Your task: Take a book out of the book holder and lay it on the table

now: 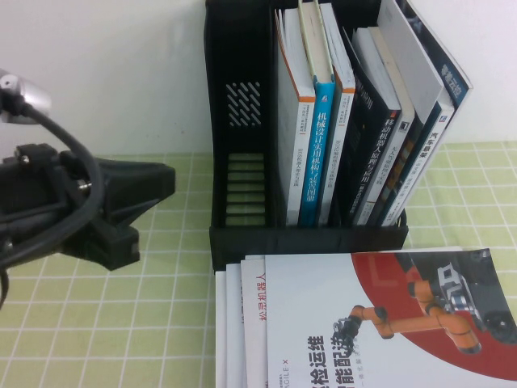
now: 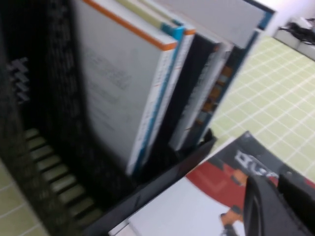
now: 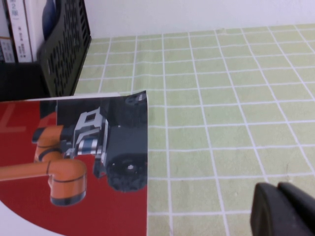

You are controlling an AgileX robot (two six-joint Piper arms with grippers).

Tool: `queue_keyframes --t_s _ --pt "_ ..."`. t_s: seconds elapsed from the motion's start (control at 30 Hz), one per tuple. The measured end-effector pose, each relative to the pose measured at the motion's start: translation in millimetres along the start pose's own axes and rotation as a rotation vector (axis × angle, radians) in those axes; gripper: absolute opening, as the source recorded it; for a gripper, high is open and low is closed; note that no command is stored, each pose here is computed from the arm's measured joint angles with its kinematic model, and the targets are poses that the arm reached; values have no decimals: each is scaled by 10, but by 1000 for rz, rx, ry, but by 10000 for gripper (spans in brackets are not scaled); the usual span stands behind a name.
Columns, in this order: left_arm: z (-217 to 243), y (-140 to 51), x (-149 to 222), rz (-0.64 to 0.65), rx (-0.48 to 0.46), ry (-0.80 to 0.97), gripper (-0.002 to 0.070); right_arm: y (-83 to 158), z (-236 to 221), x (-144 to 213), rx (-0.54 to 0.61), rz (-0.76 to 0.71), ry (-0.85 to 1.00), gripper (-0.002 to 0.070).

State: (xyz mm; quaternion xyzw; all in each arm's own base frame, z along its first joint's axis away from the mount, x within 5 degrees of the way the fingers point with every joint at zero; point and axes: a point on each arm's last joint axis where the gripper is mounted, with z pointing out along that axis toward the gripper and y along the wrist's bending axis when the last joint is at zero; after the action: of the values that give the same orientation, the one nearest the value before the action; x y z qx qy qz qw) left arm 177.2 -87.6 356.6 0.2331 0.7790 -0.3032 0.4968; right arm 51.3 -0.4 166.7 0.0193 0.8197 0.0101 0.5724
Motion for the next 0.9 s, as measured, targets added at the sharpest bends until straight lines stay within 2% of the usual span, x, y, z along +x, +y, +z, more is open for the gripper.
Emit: queue_keyframes --t_s 0.1,0.23,0.33,0.43,0.53,0.6,0.77,0.9 --pt "65 -56 -55 10 43 -1 75 16 1 -39 -18 46 -47 -2" --pt "104 -90 -188 25 76 -38 159 51 -26 -215 -90 282 -233 -2" --pt "114 -100 -337 30 88 -80 254 25 -69 -348 -118 446 -384 -2" --pt "123 -106 -497 39 97 -116 340 -35 -135 -476 -76 405 -555 -2" --pt "171 -84 -644 46 100 -138 385 -85 -228 -602 -35 371 -714 -2" --pt "235 -52 -732 44 105 -145 396 -79 -297 -709 -41 362 -747 -2" --pt "473 49 -896 38 149 -120 405 10 -547 -1124 -68 213 -732 -2" --pt "691 81 -1038 49 211 -98 405 93 -547 -1498 -84 87 -560 -2"
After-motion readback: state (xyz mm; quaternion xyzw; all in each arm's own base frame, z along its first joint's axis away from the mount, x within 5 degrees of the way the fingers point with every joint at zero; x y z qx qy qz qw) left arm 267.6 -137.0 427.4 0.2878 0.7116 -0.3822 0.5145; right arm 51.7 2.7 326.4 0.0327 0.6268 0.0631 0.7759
